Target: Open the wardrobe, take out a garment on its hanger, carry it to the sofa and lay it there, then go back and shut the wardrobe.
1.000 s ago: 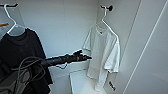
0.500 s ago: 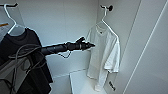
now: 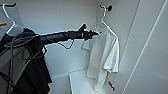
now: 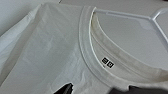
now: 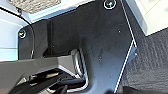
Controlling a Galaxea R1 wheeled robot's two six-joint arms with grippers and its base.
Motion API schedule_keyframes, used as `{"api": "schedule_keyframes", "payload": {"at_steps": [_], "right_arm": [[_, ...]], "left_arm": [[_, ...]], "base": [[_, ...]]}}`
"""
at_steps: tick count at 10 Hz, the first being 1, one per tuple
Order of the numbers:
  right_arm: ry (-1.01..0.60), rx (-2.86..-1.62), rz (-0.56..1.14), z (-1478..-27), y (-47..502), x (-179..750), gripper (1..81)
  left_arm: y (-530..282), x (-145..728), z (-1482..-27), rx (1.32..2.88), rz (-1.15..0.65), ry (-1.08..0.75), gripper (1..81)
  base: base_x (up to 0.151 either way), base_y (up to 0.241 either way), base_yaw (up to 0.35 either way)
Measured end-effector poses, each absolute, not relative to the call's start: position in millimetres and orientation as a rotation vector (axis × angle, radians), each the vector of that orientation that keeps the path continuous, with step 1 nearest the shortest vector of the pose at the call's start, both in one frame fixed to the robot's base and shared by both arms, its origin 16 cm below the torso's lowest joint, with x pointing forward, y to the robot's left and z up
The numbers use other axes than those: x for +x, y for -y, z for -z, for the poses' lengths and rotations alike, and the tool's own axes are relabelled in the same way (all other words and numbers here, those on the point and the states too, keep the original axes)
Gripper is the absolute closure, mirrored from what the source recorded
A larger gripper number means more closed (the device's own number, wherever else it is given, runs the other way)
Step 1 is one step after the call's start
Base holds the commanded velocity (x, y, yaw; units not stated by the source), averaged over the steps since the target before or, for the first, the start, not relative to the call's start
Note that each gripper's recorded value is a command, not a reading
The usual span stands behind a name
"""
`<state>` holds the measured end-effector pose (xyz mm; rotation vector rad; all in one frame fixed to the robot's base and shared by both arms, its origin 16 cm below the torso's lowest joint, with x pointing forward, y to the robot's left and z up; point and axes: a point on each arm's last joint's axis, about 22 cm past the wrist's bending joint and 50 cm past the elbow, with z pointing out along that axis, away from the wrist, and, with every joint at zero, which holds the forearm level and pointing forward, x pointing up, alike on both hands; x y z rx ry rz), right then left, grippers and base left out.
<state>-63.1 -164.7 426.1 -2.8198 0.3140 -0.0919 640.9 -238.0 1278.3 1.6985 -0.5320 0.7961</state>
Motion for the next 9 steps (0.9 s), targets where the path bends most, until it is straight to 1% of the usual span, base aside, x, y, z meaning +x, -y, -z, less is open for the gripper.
{"api": "schedule_keyframes", "payload": {"at_steps": [2,4,7,9], "right_arm": [[-0.379,-2.819,0.106,-427,166,-69,1.0],[-0.4,-2.817,0.1,-427,165,-75,1.0],[-0.4,-2.817,0.106,-427,165,-72,1.0],[-0.4,-2.814,0.105,-427,163,-72,1.0]], "left_arm": [[265,635,-1311,1.662,-0.771,0.539,1.0],[289,612,-1348,1.625,-0.745,0.565,1.0],[282,633,-1398,1.588,-0.787,0.477,1.0],[287,638,-1399,1.589,-0.773,0.439,1.0]], "base": [[0.0,0.0,0.0],[0.0,0.0,0.0],[0.0,0.0,0.0],[0.0,0.0,0.0]]}}
